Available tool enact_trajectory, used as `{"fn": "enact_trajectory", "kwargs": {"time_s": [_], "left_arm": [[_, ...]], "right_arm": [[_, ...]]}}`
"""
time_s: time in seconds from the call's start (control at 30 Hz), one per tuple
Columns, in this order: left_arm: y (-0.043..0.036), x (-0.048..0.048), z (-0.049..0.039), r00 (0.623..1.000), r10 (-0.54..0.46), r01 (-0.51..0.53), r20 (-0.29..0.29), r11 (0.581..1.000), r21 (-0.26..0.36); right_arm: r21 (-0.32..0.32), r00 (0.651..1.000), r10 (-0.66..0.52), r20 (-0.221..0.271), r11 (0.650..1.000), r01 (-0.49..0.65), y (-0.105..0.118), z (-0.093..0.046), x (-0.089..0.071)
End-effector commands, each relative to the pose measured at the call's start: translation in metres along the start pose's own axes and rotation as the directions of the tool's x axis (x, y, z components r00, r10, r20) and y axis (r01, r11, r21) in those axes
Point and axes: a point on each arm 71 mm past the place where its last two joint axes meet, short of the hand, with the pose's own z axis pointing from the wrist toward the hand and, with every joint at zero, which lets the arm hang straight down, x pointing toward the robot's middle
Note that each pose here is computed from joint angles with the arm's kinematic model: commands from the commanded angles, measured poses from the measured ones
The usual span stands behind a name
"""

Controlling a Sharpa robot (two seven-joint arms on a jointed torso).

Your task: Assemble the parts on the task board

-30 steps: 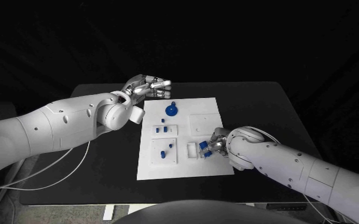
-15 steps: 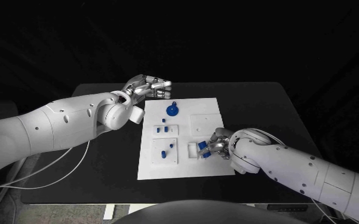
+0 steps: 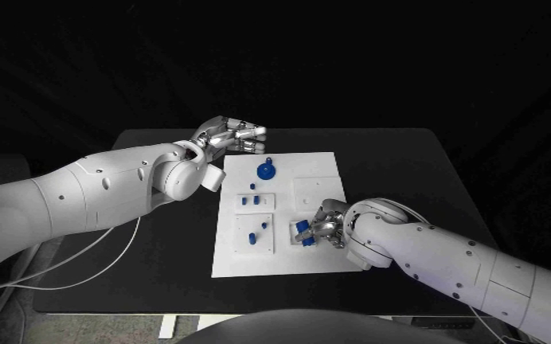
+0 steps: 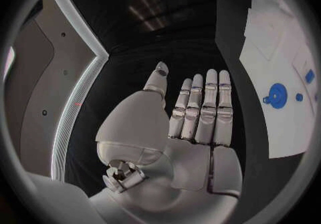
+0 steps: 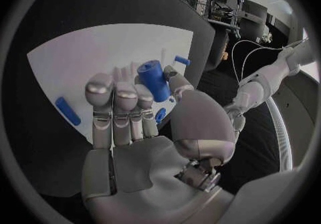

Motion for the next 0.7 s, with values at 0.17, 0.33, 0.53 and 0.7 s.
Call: {"fn": "enact_trajectory", "kwargs": {"time_s": [0.17, 0.33, 0.53, 0.7], "left_arm": [[-0.0014, 0.0058, 0.0025, 1.0, -0.005, 0.005, -0.027, 1.0, 0.009], [-0.0015, 0.0076, 0.0034, 0.999, -0.006, 0.007, -0.031, 1.0, 0.01], [-0.0016, 0.009, 0.0041, 0.999, -0.008, 0.008, -0.035, 1.0, 0.01], [-0.0017, 0.0118, 0.0056, 0.999, -0.01, 0.01, -0.042, 1.0, 0.01]], "right_arm": [[0.007, 0.999, -0.051, 0.01, 0.999, 0.051, 0.002, 0.007, 0.002], [0.012, 0.997, -0.074, 0.018, 0.997, 0.073, 0.003, 0.014, 0.008], [0.014, 0.996, -0.082, 0.022, 0.997, 0.081, 0.005, 0.02, 0.012], [0.011, 0.997, -0.076, 0.033, 0.997, 0.076, 0.007, 0.022, 0.013]]}}
